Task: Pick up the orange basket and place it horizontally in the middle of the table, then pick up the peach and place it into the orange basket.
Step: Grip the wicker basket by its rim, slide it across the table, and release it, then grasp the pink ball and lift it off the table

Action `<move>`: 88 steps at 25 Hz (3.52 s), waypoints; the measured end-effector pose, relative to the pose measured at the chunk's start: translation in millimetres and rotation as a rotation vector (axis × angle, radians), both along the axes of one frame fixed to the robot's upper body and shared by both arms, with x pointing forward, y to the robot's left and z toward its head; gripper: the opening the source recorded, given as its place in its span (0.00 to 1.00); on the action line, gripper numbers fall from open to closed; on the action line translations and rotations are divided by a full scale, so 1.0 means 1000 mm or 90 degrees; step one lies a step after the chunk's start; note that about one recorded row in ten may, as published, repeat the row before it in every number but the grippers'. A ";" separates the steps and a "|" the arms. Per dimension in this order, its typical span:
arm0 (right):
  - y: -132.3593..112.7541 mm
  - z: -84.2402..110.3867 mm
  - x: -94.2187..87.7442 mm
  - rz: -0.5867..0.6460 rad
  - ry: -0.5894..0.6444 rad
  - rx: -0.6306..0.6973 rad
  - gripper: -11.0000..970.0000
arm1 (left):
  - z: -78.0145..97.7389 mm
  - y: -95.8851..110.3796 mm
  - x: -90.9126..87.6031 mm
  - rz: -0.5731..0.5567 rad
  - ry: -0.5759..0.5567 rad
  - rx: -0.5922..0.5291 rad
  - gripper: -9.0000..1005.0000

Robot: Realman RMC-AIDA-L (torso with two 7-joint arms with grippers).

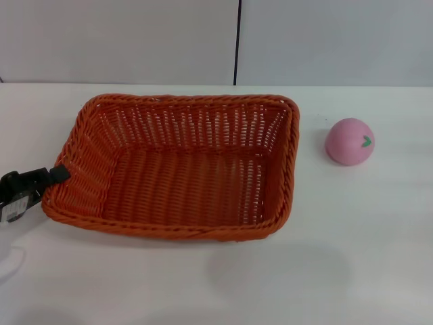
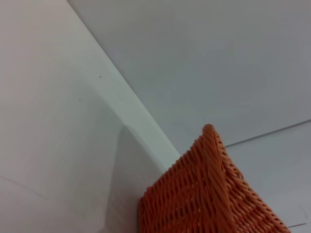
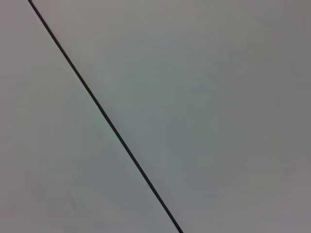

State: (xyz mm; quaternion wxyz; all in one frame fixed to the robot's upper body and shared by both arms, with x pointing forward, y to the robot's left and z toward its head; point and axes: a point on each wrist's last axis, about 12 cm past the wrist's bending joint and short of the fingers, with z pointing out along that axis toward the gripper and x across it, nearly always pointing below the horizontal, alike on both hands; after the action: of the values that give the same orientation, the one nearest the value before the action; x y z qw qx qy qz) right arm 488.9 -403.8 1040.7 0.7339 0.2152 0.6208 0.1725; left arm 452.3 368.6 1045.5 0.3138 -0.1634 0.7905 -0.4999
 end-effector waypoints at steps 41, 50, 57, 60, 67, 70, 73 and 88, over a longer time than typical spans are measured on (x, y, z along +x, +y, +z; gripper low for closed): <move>-0.005 0.049 0.015 0.289 0.005 -0.087 0.64 | 0.043 0.026 0.026 0.122 -0.434 0.183 0.68; -0.011 0.115 0.028 0.565 0.174 -0.157 0.64 | 0.036 0.012 0.031 0.127 -0.499 0.206 0.61; 0.003 0.131 0.061 0.667 0.399 -0.219 0.64 | 0.032 0.000 0.027 0.127 -0.550 0.200 0.60; 0.012 0.131 0.074 0.676 0.456 -0.246 0.64 | 0.028 -0.006 0.025 0.138 -0.559 0.191 0.60; 0.042 0.121 0.097 0.696 0.508 -0.303 0.64 | 0.024 -0.013 0.023 0.138 -0.560 0.171 0.59; 0.055 0.113 0.105 0.707 0.524 -0.324 0.64 | 0.023 -0.014 0.022 0.139 -0.559 0.162 0.58; 0.068 0.107 0.113 0.711 0.537 -0.353 0.64 | 0.022 -0.016 0.022 0.140 -0.557 0.157 0.58; 0.105 0.084 0.131 0.693 0.555 -0.416 0.64 | 0.019 -0.019 0.020 0.151 -0.545 0.132 0.56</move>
State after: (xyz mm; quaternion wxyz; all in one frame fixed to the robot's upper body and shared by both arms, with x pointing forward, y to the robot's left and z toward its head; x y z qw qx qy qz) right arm 619.9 -299.1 1124.6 0.2606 -0.2997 0.8917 0.2171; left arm 472.7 349.2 1064.6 0.6818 0.0007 0.6115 -0.4016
